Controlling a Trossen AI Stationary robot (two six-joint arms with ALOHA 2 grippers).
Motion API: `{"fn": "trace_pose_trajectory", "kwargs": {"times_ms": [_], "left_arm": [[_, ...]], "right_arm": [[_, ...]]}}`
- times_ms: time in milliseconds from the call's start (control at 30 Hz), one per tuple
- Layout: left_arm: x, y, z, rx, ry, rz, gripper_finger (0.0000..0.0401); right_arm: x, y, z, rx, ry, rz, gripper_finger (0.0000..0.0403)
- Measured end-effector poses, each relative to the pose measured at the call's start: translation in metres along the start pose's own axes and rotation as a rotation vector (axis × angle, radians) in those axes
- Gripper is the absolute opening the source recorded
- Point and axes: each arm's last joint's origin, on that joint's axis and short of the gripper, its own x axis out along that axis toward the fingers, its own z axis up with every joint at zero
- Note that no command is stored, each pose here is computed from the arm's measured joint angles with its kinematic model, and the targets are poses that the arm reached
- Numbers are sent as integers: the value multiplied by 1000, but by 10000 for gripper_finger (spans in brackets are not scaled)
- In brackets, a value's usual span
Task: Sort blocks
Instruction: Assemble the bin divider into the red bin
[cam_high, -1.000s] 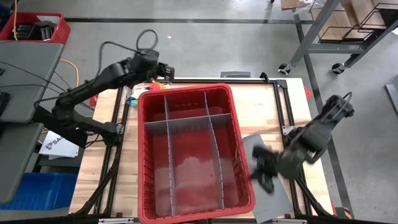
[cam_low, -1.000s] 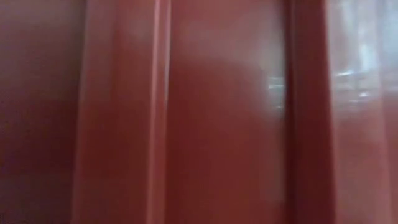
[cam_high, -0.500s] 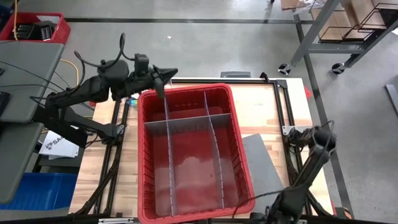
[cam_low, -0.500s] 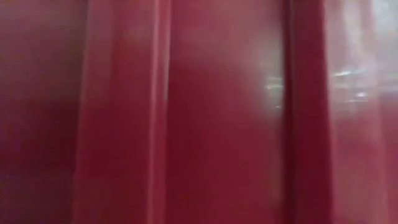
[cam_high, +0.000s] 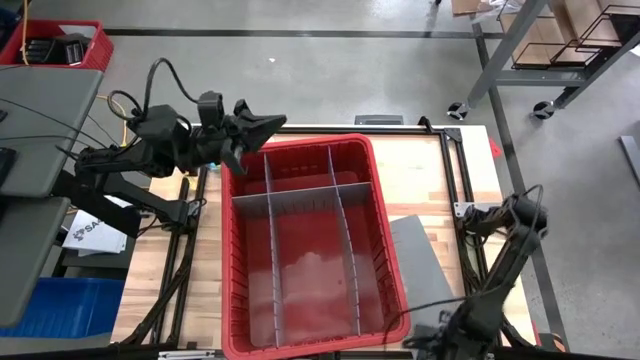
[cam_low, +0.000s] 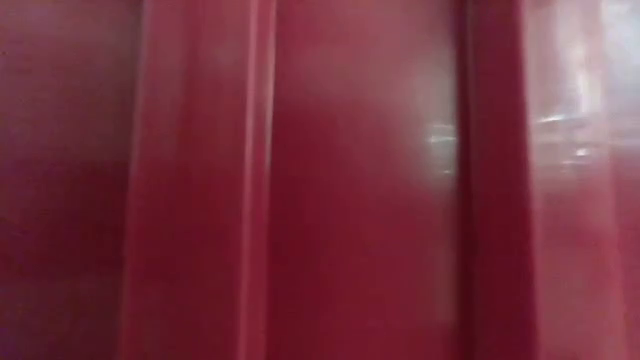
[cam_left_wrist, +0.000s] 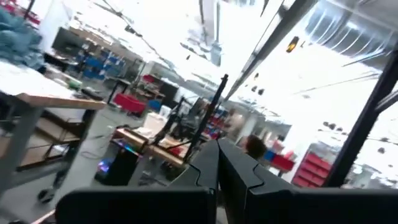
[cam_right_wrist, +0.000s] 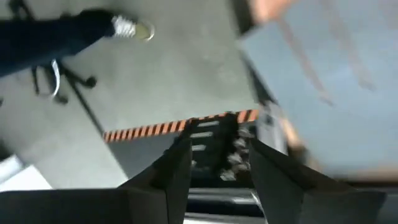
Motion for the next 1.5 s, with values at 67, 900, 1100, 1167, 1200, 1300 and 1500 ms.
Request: {"fn": "trace_pose_trajectory", "kwargs": {"times_ms": [67,900,1100,1167,1200,1300,1500], "left_arm": [[-1,-3,-2,-5,10,-14,0],[-109,-154,-161,-438,1149,-365,0],[-176,-193,-190,-584,1305,-203,0],[-195,-208,-203,-654,1352,-194,0],[-204,-214,-211,-684,1372,-191,0],[-227,-227,-238,-716,1432,-138,0],[-257,-230,-304,-787,1263,194,0]], "right_arm": [[-18,-8,-12,62,-47,-49,153],[-18,21,-12,403,-663,431,6],[-15,27,17,350,-741,460,1],[-15,26,19,338,-751,441,1],[-15,25,20,336,-752,428,1],[-13,22,20,333,-750,398,0],[-15,22,21,387,-790,421,0]]}}
